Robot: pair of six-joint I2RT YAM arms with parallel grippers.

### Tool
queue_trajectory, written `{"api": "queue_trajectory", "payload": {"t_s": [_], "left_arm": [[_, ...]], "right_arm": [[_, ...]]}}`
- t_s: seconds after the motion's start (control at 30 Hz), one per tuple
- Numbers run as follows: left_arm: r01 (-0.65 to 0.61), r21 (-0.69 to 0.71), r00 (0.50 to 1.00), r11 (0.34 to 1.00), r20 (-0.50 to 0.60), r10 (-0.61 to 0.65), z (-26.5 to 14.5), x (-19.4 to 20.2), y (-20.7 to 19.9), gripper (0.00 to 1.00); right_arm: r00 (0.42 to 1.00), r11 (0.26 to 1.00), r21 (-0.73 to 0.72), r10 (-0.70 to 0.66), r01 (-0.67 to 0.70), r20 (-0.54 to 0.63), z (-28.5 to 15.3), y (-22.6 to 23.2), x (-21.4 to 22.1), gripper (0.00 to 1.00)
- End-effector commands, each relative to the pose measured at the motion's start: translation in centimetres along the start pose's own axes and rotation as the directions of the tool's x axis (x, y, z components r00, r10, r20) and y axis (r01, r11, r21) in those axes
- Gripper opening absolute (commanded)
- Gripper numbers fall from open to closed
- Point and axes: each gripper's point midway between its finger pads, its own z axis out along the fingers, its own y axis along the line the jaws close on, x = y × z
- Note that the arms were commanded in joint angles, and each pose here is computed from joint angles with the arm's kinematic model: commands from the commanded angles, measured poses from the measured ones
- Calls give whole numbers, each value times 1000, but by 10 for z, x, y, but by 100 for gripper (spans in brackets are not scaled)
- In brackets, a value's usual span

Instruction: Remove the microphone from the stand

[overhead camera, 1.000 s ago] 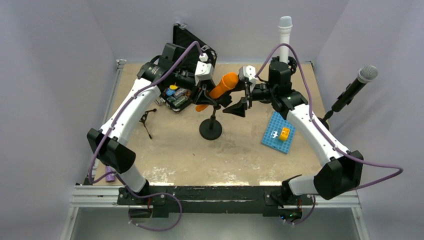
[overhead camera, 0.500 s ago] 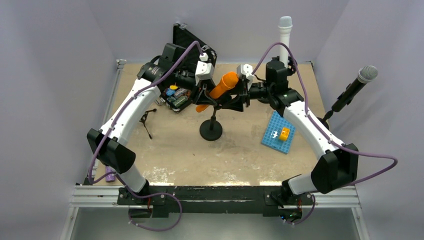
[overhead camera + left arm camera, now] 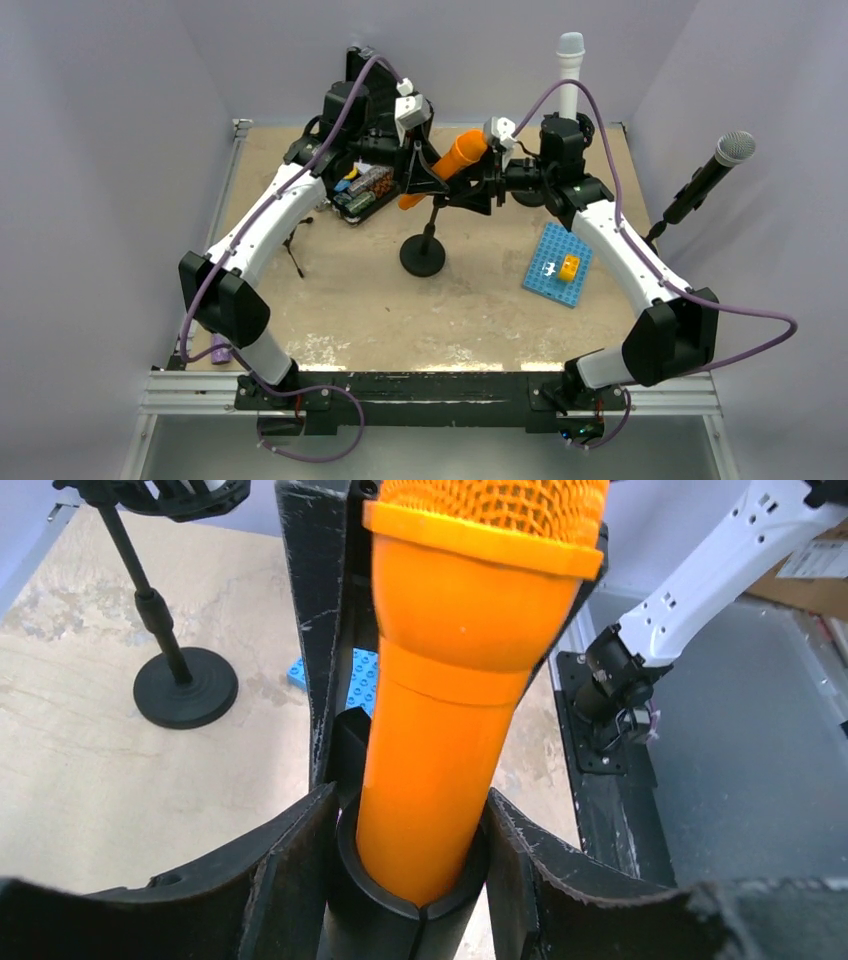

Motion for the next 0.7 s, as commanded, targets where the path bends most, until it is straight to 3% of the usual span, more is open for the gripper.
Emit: {"api": "queue_trajectory", "payload": {"t_s": [0.0,0.23,0.37,0.6,0.67], "left_arm": [[-119,23,981,993,157,114,5,-69,-13,59],[-109,34,985,993,138,103,5,-64,-20,68],[-124,-4,985,992,119,124,3,-59,-15,60],[-205,-30,977,978,48,206,-3,-50,-12,23],[-204,-28,977,979,53,205,-4,-52,-14,11]], "right_arm": [[996,996,-41,-82,83,39,12,12,-19,0],[997,997,-26,-69,70,37,13,9,-18,0],[998,998,-21,-57,58,39,13,9,-18,0],[999,999,-8,-34,34,40,14,7,-17,0],[999,999,-17,-26,27,38,14,8,-15,27]]}}
